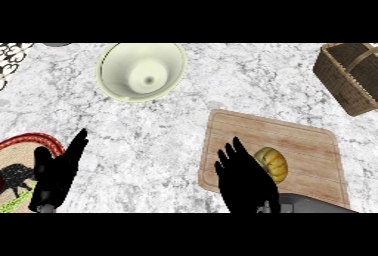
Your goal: Pick the squash from the cutting board and place it in the basket
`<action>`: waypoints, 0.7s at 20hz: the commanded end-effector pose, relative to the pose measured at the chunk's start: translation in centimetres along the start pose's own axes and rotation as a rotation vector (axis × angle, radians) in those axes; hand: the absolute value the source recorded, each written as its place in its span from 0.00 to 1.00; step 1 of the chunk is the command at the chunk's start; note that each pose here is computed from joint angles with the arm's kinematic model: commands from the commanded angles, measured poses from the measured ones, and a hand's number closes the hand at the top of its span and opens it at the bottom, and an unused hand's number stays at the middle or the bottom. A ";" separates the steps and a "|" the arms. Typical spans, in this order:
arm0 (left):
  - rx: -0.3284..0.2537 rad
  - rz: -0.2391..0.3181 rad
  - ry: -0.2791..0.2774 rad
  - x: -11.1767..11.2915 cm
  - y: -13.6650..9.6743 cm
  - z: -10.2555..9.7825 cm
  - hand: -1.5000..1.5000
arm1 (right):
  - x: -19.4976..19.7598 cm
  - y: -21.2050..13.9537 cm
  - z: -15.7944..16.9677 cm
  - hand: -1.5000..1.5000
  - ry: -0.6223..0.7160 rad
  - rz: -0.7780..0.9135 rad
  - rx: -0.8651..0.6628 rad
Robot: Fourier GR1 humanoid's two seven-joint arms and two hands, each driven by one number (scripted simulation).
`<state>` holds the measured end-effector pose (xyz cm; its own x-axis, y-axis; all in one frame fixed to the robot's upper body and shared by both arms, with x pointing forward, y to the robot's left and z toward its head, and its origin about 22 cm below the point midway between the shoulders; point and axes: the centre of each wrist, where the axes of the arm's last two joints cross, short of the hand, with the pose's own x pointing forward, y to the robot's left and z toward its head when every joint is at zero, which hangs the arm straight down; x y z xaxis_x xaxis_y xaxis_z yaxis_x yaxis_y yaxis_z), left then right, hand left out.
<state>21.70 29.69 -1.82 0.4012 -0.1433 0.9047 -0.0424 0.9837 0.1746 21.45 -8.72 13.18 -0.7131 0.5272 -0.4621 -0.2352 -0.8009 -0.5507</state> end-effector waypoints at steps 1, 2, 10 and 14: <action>-0.022 0.021 0.144 -2.9 -0.6 0.3 0.50 | -0.3 1.7 -2.0 0.00 0.039 0.008 0.033; -0.020 0.036 0.138 -4.5 -1.2 0.3 0.50 | -0.3 2.8 -1.2 0.00 0.026 0.036 0.044; -0.014 0.026 0.138 -3.2 -1.9 0.5 0.50 | -1.4 3.4 -2.8 0.00 0.031 0.006 0.033; -0.015 0.017 0.130 -3.2 0.6 0.6 0.50 | -2.0 5.5 -4.3 0.00 0.038 0.014 0.044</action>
<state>21.36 29.94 -2.16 0.3933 -0.1476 0.9075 -0.0450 0.9828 0.1794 23.29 -11.60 9.43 -0.6946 0.5152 -0.5021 -0.2448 -0.8255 -0.5085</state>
